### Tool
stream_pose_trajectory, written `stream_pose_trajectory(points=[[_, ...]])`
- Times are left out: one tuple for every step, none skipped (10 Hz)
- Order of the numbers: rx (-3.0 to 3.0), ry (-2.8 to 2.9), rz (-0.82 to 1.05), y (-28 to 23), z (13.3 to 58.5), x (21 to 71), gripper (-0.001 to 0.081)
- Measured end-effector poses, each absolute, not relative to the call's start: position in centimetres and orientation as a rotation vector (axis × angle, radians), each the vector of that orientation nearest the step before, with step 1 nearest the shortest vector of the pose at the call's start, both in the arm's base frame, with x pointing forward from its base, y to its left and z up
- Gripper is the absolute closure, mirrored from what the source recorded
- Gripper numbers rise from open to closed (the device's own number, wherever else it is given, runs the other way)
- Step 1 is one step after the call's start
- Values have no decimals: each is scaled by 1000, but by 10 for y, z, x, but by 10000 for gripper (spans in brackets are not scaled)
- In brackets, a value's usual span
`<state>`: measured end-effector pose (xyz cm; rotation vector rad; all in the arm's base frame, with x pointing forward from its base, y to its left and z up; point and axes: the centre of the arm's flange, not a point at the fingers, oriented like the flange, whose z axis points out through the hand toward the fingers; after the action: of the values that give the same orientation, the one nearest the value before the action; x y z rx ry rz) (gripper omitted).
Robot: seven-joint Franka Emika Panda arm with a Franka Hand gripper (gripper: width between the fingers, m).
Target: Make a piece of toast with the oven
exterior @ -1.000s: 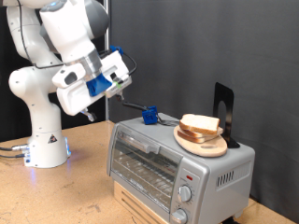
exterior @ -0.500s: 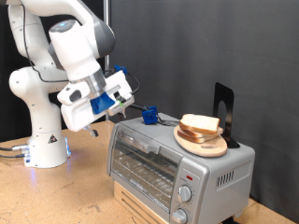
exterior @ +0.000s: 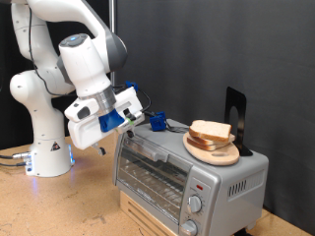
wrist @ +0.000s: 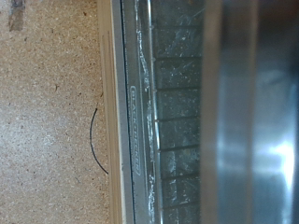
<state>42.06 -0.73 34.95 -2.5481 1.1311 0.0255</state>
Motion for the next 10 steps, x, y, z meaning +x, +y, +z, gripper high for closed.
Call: stream_pose_trajectory(points=[[-2551,1131,27,-8,348,421,124],[-2551,1131,26,-8,348,422,124],[-2551,1133,26,-9,347,422,124],[-2551,1137,25,-11,347,422,124],[-2553,1141,23,-13,347,423,124],[-2568,1137,13,-16,347,423,124],[-2591,1133,-6,-22,348,423,124],[-2614,1131,-29,-29,347,423,124],[-2636,1132,-52,-37,347,423,124],[-2656,1135,-75,-45,344,422,124]])
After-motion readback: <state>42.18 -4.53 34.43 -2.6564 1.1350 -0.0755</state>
